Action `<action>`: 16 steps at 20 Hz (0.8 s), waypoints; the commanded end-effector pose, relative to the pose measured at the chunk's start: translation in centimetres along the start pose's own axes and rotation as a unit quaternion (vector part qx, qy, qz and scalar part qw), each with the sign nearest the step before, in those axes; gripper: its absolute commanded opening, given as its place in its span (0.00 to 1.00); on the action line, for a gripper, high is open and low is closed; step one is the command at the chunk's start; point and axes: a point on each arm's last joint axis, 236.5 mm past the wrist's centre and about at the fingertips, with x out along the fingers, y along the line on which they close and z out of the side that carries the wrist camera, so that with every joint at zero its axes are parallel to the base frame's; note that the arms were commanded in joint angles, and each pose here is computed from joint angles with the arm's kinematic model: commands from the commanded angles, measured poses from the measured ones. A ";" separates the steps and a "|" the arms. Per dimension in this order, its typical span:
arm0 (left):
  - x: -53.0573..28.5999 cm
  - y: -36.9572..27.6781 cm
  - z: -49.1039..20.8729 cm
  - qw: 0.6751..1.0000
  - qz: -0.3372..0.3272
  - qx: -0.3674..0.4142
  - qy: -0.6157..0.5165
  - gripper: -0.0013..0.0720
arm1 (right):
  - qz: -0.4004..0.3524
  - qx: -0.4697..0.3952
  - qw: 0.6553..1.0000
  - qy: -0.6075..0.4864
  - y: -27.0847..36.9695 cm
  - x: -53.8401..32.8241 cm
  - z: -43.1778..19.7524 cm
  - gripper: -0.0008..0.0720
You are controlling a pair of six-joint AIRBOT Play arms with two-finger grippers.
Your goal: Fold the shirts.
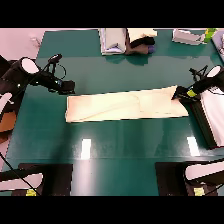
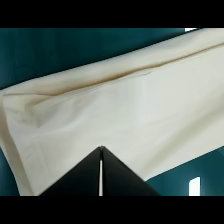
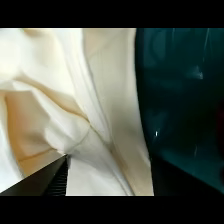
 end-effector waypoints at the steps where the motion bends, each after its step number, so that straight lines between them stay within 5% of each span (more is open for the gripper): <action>1: 0.0 -0.4 0.0 1.000 -0.007 -0.002 0.001 0.05 | 0.002 -0.002 1.000 0.006 0.3 1.2 -0.3 0.59; 4: 0.2 -0.8 -0.1 1.000 -0.010 0.001 0.002 0.05 | 0.003 -0.008 1.000 0.020 0.3 1.0 -1.0 0.04; 16: 10.7 -17.8 0.5 0.988 -0.094 0.125 0.009 0.05 | 0.041 -0.104 0.986 -0.121 9.8 -16.4 -2.6 0.03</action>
